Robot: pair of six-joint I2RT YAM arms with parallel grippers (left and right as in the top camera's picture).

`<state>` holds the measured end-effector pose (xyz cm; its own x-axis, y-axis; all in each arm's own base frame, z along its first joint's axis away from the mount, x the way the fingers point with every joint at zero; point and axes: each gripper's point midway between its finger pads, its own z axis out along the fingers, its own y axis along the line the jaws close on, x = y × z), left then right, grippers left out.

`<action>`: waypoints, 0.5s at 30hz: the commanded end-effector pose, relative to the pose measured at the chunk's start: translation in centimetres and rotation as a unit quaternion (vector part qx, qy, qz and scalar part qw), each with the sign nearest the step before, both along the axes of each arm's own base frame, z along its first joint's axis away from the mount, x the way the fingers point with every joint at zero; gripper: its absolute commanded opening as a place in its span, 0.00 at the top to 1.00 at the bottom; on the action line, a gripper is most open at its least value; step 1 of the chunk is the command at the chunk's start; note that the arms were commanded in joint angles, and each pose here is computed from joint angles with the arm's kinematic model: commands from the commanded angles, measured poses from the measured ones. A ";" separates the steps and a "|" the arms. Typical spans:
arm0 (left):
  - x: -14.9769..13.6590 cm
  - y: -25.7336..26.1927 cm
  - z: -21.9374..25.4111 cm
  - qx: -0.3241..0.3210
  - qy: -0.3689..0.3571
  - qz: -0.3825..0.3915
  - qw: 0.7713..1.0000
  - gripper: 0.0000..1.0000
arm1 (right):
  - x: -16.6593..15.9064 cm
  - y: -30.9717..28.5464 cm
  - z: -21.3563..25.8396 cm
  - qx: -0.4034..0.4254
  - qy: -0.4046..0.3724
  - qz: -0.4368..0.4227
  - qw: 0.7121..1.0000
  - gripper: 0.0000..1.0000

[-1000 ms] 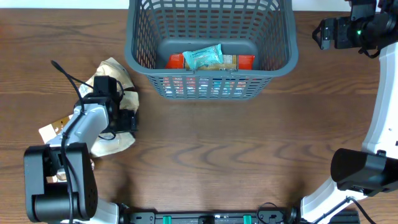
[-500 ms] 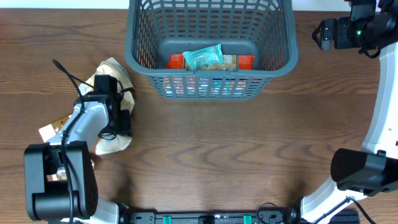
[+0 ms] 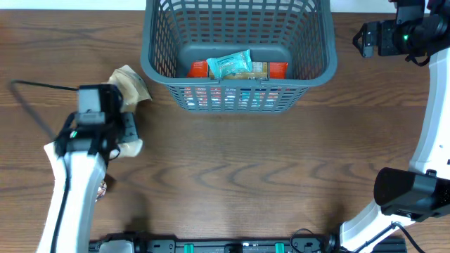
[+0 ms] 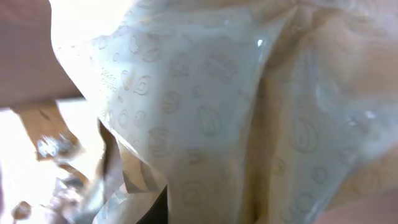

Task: Pack container
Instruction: 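Carry the beige pouch into the basket and open the left gripper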

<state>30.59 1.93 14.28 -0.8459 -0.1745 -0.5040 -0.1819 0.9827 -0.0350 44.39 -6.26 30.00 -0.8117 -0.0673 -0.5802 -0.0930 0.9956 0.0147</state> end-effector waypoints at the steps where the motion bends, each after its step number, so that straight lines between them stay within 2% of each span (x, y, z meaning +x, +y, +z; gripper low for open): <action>1: 0.6 0.7 6.2 0.010 -0.106 0.018 0.994 0.94 | -0.1 0.2 -0.2 -0.002 0.003 0.006 1.000 0.01; 4: 0.8 0.6 10.2 -0.004 -0.159 0.034 0.987 0.94 | -0.2 0.2 -0.3 -0.001 0.005 0.006 1.000 0.01; 10: 3.4 -0.3 21.2 -0.015 -0.248 0.018 0.968 0.94 | -0.2 0.1 -0.3 -0.010 0.006 0.015 1.000 0.01; 14: 6.2 -1.6 25.5 -0.015 -0.264 -0.007 0.964 0.94 | -0.2 -0.1 -0.3 -0.017 0.006 0.016 1.000 0.01; 15: 7.9 -2.8 26.3 -0.015 -0.260 -0.026 0.965 0.94 | -0.3 -0.5 -0.4 -0.027 0.008 0.012 1.000 0.01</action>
